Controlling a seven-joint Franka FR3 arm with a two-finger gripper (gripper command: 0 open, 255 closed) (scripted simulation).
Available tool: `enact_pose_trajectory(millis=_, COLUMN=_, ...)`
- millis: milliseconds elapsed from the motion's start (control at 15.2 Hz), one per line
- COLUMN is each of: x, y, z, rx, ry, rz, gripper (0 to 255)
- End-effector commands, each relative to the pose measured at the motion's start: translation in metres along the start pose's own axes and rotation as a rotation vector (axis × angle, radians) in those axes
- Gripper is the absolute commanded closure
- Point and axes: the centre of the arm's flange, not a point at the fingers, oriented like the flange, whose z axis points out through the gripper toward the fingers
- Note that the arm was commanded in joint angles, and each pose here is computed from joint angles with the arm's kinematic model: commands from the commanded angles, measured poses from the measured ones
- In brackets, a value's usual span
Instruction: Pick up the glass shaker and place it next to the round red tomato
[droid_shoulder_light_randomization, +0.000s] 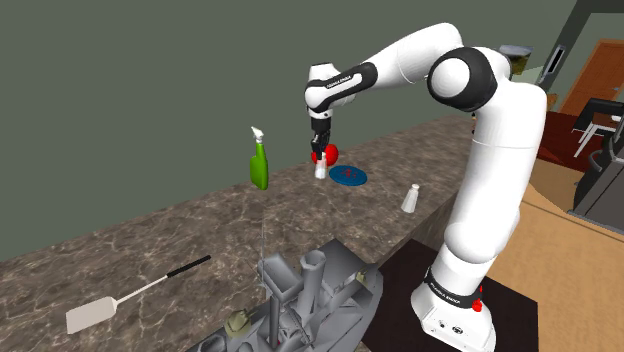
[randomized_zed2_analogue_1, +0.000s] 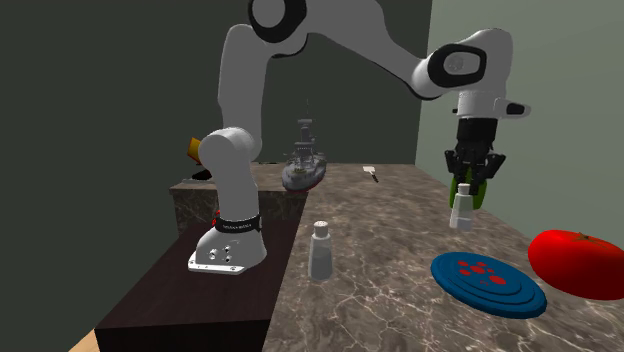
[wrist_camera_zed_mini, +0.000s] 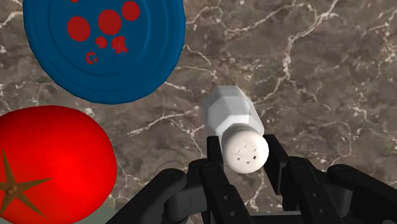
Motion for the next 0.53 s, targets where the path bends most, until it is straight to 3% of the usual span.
enact_pose_trajectory(millis=0, x=0.002, y=-0.002, z=0.012, rx=0.000, ry=0.000, rz=0.000, gripper=255)
enact_pose_trajectory(millis=462, x=0.003, y=-0.003, z=0.029, rx=0.000, ry=0.000, rz=0.000, gripper=255)
